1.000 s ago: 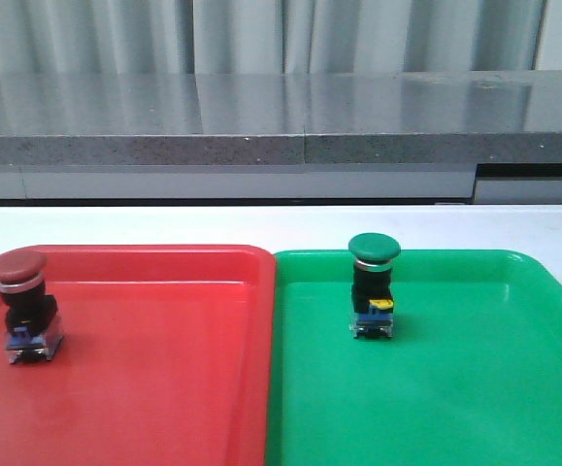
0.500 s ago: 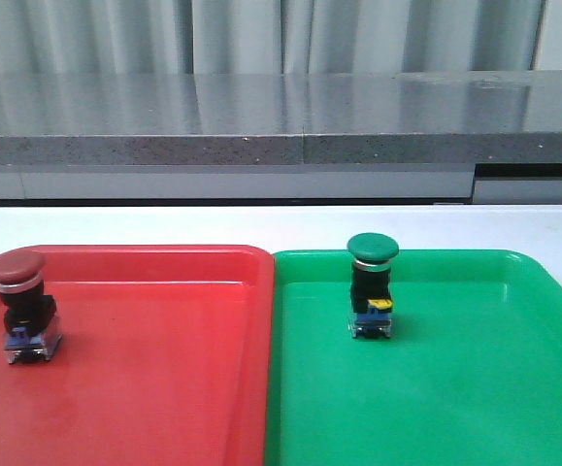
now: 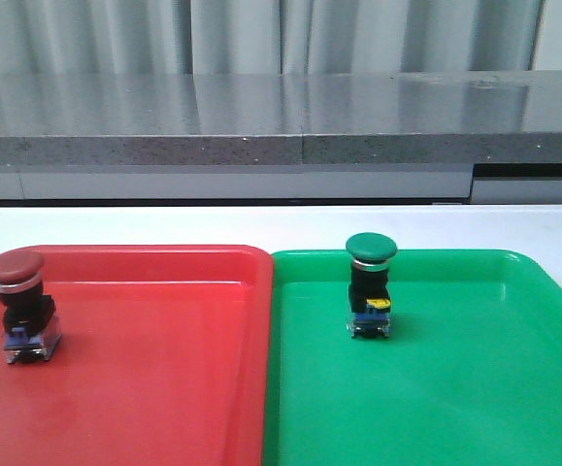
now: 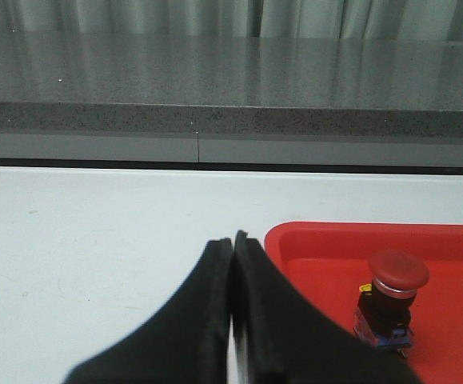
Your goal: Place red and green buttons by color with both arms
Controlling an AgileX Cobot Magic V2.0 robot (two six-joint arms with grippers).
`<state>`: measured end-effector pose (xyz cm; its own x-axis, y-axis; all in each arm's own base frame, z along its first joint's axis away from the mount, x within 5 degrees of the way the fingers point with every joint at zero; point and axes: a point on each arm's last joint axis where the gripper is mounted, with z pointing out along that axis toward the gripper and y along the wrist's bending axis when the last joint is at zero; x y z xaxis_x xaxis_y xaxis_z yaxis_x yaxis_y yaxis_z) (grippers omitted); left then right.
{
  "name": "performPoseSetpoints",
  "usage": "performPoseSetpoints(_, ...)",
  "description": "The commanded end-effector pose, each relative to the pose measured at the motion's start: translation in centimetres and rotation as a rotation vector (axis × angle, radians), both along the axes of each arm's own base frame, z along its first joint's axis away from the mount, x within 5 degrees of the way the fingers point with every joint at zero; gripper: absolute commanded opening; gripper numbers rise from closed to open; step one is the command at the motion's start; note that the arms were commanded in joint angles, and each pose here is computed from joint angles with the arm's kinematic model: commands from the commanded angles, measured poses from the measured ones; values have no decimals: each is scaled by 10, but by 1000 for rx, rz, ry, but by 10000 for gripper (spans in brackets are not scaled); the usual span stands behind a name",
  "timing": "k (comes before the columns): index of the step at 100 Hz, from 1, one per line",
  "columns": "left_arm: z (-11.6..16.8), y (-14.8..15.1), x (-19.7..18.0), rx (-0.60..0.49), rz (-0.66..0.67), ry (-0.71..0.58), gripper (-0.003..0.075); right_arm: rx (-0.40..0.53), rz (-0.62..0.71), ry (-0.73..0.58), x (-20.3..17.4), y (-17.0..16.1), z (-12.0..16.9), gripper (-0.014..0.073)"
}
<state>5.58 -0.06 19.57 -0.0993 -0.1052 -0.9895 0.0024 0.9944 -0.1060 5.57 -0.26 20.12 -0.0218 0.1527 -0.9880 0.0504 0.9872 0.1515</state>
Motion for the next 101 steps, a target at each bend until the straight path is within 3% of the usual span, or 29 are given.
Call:
performPoseSetpoints(1,6,0,-2,-8,-1,-105,-20,-12,-9,-172,-2,0,14,-64)
performPoseSetpoints(101,6,0,-2,-8,-1,-105,-20,-13,-9,-176,-2,0,14,-64)
